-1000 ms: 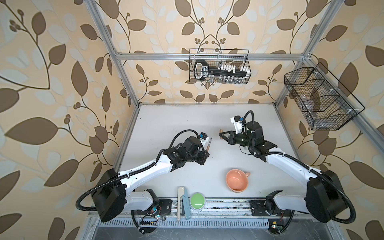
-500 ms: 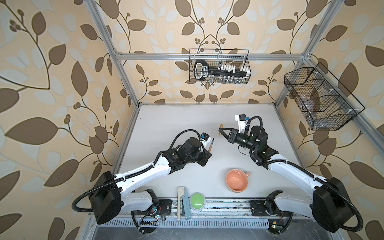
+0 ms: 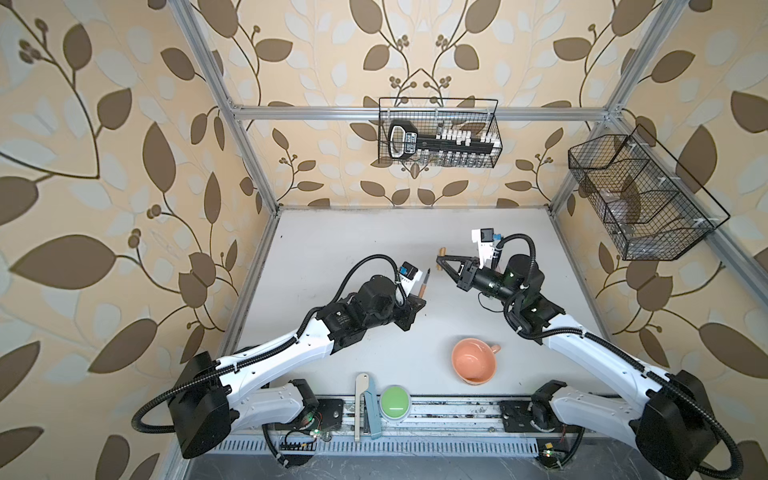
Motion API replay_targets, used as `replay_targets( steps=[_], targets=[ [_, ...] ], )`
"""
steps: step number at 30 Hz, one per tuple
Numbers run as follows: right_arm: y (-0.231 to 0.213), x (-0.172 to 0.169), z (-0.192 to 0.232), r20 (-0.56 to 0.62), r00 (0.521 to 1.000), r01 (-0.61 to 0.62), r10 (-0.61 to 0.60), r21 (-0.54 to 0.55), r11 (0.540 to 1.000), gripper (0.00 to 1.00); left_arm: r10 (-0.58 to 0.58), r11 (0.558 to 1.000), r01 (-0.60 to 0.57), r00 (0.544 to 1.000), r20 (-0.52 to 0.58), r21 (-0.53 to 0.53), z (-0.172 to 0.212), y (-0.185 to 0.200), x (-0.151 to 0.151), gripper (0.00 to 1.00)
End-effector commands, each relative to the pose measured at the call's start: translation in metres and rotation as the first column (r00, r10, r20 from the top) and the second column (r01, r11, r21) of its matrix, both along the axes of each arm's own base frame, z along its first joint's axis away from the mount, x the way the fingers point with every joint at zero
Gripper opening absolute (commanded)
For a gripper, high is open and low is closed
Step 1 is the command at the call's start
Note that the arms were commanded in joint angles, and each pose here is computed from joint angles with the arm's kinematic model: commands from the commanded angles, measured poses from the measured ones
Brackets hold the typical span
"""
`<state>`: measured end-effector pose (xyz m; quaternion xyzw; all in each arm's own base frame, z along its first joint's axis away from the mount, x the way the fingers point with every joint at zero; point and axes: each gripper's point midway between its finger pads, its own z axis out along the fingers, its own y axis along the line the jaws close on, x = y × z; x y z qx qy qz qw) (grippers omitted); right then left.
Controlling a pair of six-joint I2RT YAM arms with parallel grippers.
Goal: Insert the pens into the pen caps
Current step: 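Lift the orange cap with the right gripper toward the pen nib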
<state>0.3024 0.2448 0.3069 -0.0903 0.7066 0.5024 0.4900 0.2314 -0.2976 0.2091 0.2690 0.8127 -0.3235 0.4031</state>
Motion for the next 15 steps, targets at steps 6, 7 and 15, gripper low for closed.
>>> replay_targets(
  steps=[6, 7, 15],
  targets=[
    [0.005, -0.006, 0.039, 0.118, 0.992, -0.037, 0.037, 0.0, 0.999, 0.06, -0.086, 0.989, 0.096, 0.992, 0.097, -0.108, 0.042, -0.013, -0.011, 0.04],
    [0.005, -0.006, 0.04, 0.12, 0.992, -0.038, 0.038, 0.001, 0.999, 0.06, -0.088, 0.989, 0.098, 0.992, 0.093, -0.107, 0.042, -0.012, -0.011, 0.04],
    [0.017, -0.007, 0.042, 0.123, 0.99, -0.073, 0.071, 0.013, 0.997, 0.05, -0.089, 0.989, 0.098, 0.992, 0.086, -0.108, 0.044, -0.01, -0.014, 0.04]
  ],
)
